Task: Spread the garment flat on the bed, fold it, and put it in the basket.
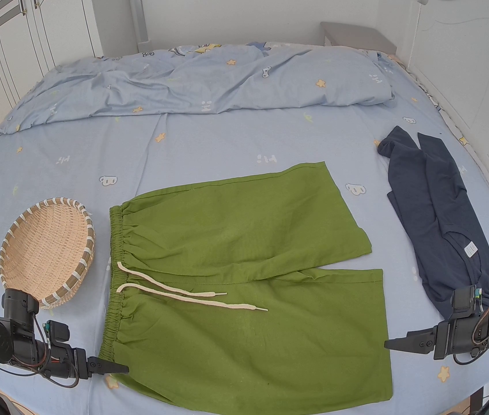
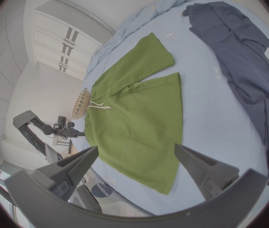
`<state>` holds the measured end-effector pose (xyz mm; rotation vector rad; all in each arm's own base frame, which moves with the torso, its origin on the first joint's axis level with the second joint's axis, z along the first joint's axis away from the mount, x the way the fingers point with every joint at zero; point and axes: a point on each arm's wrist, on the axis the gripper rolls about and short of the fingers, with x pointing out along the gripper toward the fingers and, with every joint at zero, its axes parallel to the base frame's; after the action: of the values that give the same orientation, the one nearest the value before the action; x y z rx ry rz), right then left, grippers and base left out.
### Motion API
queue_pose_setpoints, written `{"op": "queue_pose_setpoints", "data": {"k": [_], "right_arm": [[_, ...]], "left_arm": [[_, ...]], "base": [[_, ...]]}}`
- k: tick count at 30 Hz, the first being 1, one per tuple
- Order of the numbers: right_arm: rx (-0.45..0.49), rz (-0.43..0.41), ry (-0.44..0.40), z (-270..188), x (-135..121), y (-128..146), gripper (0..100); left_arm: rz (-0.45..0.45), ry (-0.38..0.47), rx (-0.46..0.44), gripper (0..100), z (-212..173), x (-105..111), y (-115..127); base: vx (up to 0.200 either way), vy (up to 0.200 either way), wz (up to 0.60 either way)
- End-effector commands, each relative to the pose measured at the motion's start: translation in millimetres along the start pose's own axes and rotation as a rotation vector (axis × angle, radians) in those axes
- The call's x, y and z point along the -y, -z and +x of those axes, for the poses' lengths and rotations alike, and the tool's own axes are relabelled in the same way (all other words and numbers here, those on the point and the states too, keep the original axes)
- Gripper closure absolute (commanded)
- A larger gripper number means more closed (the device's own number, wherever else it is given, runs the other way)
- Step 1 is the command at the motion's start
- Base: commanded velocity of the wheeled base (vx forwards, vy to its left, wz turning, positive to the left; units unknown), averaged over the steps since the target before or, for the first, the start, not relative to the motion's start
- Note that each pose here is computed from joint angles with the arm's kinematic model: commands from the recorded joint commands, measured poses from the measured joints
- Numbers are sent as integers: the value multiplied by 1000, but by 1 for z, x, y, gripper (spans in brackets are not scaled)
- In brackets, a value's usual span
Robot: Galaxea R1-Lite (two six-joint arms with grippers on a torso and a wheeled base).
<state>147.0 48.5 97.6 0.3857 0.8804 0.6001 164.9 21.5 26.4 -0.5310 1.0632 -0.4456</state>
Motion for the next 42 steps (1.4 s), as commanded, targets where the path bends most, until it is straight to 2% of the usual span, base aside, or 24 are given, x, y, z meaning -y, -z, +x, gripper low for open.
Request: {"op": "queue_pose_setpoints", "data": {"k": [1,11,12,23,30,32,37,42], "right_arm": [[-9,9,4,2,2,0,0],[-23,12,6,7,4,1,0],[-23,12,6,7,4,1,0],[-46,30,19,11,9,3,0],[-140,83,48,18,18,20,0],[-195,114,60,22,24,29,0],[-245,136,21,33,32,37,0],[-264,117,-13,38,36,47,0]], "left_arm": [[-13,3,-8,0,5,-4,-2],[12,36,40,0,5,-3,-9],[14,38,42,100,5,-3,-9],[13,35,61,100,5,-6,-12],[-2,27,75,100,-2,-4,-2],[-11,24,72,100,-4,-4,3],[-14,24,64,100,-3,-5,5],[-7,25,68,100,-3,-4,3]], "base": [[0,0,0],[0,0,0],[0,0,0],[0,0,0],[0,0,0],[0,0,0],[0,0,0],[0,0,0]]}}
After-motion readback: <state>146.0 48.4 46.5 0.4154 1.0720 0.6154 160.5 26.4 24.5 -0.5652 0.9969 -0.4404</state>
